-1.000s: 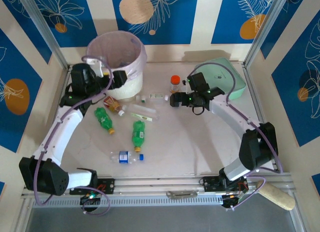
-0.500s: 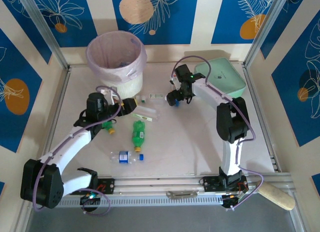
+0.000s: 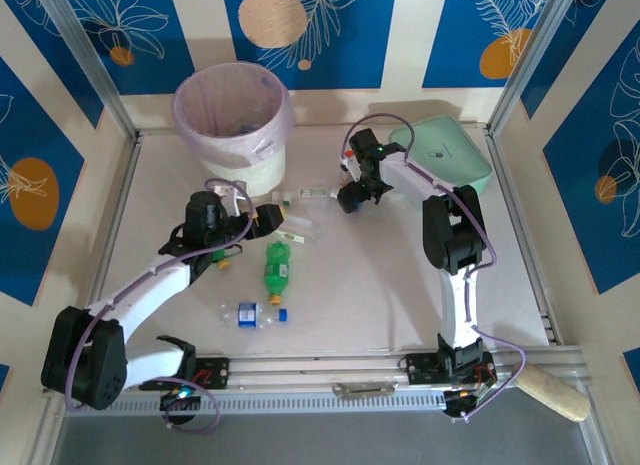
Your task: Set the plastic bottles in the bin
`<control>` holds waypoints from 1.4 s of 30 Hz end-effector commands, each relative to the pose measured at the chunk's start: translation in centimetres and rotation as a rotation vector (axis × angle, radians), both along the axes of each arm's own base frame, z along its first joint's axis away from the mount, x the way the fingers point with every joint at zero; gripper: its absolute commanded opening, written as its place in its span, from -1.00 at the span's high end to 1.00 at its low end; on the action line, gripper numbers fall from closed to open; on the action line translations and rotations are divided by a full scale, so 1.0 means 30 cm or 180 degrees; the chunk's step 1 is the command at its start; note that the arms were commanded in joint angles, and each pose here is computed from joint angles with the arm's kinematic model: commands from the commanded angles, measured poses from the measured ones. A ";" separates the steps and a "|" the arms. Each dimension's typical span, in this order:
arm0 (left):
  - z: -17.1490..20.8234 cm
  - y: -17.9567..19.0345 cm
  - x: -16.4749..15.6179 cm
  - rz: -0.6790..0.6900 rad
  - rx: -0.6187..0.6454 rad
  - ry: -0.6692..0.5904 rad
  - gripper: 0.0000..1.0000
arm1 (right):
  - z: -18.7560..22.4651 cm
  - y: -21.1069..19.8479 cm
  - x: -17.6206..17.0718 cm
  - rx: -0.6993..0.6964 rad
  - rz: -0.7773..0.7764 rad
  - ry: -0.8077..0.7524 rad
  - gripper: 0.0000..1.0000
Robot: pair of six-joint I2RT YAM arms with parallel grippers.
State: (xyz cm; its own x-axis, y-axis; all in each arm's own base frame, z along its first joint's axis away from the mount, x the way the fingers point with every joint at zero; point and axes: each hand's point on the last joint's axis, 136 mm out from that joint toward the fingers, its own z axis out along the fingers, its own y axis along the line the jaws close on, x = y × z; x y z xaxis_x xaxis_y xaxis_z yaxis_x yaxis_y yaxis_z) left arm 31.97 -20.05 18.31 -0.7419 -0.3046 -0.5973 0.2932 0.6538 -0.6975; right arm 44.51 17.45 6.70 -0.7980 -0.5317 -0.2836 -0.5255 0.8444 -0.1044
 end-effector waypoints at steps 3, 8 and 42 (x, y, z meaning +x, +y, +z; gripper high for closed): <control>0.017 -0.029 0.010 -0.0059 -0.0048 -0.0051 -0.99 | -0.037 0.020 -0.063 -0.0052 0.0110 0.0145 -0.98; 0.018 -0.048 0.024 -0.0094 -0.0048 -0.0036 -0.99 | -0.041 0.052 -0.119 -0.0073 0.0159 0.0158 -0.98; -0.024 -0.041 0.027 0.0094 0.0319 0.0153 -0.99 | -0.041 0.096 -0.251 0.0404 -0.0211 0.0121 -0.13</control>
State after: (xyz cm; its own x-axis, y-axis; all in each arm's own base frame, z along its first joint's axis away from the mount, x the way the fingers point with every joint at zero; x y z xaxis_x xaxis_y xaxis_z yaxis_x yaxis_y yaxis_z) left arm 32.49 -20.93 15.69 -0.7857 -0.2715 -0.5558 0.2154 0.7222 -0.6573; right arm 38.06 19.33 3.38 -0.8414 -0.4795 -0.2494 -0.4844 0.8737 -0.0453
